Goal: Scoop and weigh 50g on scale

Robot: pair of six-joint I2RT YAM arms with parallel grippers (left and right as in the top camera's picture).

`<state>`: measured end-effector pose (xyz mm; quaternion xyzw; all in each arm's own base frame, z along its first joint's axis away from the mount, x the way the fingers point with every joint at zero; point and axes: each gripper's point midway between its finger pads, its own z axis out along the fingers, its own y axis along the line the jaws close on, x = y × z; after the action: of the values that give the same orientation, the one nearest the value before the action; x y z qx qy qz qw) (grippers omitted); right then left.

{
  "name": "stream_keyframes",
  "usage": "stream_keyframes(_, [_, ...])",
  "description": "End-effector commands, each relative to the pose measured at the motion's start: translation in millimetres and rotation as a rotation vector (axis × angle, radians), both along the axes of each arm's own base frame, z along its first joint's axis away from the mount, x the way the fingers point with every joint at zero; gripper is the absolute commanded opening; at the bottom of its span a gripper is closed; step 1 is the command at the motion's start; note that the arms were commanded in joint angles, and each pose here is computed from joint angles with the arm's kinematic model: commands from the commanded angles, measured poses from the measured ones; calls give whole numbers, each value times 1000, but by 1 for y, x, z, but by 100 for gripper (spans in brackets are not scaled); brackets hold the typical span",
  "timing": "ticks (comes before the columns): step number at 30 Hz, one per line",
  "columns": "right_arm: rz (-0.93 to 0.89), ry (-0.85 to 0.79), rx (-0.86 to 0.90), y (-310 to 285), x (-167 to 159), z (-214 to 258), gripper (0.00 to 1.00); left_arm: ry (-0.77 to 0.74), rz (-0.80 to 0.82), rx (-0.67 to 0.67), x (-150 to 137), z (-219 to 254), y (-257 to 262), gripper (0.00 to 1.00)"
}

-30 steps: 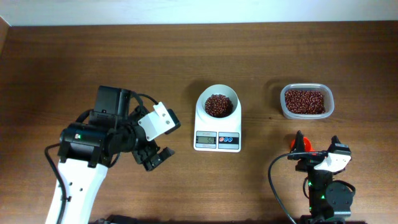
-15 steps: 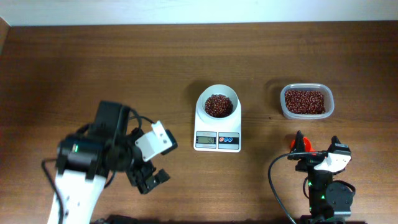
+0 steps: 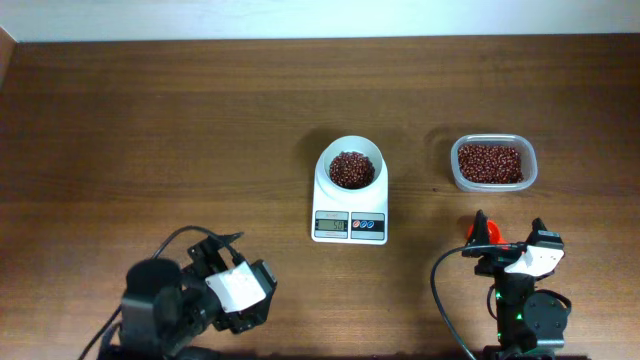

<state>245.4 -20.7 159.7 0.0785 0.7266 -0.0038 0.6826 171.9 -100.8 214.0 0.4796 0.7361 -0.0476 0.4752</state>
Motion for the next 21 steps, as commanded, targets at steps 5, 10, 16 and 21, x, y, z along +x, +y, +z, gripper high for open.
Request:
stream_keyframes(5, [0,4,0,0,0,-3,99,-78,326,-342,31,-6,17,99])
stream_keyframes(10, [0,4,0,0,0,-3,99,-168,360,-390,37,-18,23,99])
stream_keyframes(16, [0,4,0,0,0,-3,99,-229,376,-403,38,-26,28,99])
stream_keyframes(21, [0,4,0,0,0,-3,99,-266,397,-408,47,-34,31,99])
